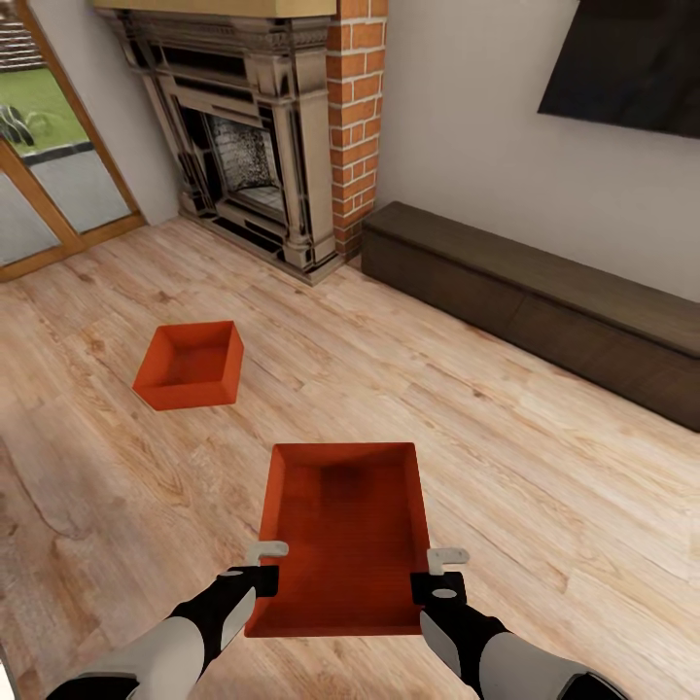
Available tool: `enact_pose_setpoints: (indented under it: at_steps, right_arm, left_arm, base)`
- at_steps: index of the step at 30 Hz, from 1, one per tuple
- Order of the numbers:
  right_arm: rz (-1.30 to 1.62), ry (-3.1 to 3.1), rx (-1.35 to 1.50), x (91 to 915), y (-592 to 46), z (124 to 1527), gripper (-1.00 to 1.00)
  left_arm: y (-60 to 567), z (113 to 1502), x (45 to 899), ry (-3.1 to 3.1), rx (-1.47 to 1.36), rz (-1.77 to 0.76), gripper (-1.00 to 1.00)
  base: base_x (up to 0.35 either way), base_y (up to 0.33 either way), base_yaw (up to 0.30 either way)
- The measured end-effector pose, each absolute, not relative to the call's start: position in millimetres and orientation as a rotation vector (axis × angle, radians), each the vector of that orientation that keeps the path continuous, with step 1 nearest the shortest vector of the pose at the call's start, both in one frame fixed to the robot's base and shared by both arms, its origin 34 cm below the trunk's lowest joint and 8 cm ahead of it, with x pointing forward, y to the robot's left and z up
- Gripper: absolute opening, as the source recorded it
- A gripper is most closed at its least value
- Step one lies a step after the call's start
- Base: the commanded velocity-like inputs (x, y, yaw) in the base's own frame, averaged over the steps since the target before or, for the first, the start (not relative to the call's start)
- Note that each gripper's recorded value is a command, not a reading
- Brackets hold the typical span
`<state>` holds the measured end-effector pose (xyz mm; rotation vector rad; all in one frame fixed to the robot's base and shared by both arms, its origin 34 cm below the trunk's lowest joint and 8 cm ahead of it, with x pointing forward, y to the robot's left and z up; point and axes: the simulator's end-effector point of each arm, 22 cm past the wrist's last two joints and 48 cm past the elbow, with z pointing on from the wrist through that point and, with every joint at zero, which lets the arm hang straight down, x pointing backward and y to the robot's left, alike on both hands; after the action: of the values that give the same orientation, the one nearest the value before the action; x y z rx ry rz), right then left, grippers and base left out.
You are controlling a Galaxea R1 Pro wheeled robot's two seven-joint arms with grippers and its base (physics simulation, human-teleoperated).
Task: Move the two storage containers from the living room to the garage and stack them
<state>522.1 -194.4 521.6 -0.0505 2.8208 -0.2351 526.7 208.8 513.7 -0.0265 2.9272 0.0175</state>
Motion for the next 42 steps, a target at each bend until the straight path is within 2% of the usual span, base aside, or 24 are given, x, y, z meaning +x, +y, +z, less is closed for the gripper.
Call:
enact_pose_setpoints:
  at_steps: [42]
  right_arm:
    - [-0.235,2.821,-0.048,510.7,-194.6,566.4,-1.0]
  left_arm:
    - [208.6,558.7,516.0,2.927,-0.025,0.017,-1.0]
  base:
    - [0.0,0.0,0.0]
